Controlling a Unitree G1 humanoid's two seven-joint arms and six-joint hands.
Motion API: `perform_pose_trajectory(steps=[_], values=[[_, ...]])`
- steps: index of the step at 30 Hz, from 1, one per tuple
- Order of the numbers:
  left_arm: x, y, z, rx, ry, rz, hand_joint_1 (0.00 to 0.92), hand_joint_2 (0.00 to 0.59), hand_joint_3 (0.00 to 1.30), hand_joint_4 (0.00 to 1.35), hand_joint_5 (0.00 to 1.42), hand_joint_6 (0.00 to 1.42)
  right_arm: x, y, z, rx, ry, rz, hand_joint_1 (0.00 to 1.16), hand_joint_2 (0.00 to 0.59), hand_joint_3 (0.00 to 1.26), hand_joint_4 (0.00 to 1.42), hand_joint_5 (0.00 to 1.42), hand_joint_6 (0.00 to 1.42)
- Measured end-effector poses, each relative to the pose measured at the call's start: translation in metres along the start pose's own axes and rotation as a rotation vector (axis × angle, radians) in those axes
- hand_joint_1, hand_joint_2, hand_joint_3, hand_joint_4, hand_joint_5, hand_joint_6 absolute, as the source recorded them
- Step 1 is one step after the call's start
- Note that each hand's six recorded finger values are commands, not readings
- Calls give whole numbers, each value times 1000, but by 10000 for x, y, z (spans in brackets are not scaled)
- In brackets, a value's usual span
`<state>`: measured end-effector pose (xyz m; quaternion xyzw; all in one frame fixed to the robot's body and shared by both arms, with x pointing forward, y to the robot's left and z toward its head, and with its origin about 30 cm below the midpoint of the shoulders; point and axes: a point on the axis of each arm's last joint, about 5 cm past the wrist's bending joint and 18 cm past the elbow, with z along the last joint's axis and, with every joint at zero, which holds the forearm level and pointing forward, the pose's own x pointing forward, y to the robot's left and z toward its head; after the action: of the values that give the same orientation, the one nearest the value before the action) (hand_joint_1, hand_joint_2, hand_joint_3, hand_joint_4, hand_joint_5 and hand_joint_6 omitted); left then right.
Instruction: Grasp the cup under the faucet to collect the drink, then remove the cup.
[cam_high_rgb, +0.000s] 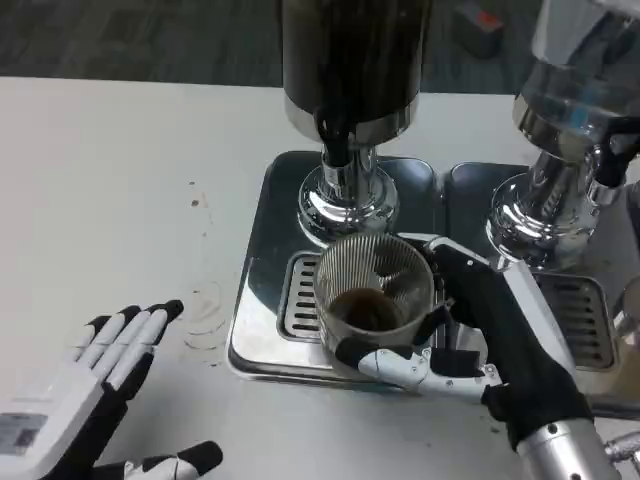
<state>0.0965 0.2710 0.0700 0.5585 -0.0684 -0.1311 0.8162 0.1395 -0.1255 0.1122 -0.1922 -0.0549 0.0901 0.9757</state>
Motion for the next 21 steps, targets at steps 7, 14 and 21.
perform_pose_trajectory(steps=[7, 14, 21], values=[[-26, -16, 14, -8, 27, 18, 0, 115, 0, 0, 0, 0, -61, 35, -15, 5, 19, 30, 964, 234, 561, 661, 676, 845], [-4, -24, 22, -14, 26, 28, 0, 113, 0, 0, 0, 0, -64, 16, 23, -8, -5, 43, 963, 234, 561, 661, 680, 868], [17, -39, 24, -20, 26, 30, 0, 112, 0, 0, 0, 0, -76, 25, 30, -8, -6, 47, 963, 235, 561, 661, 680, 872]])
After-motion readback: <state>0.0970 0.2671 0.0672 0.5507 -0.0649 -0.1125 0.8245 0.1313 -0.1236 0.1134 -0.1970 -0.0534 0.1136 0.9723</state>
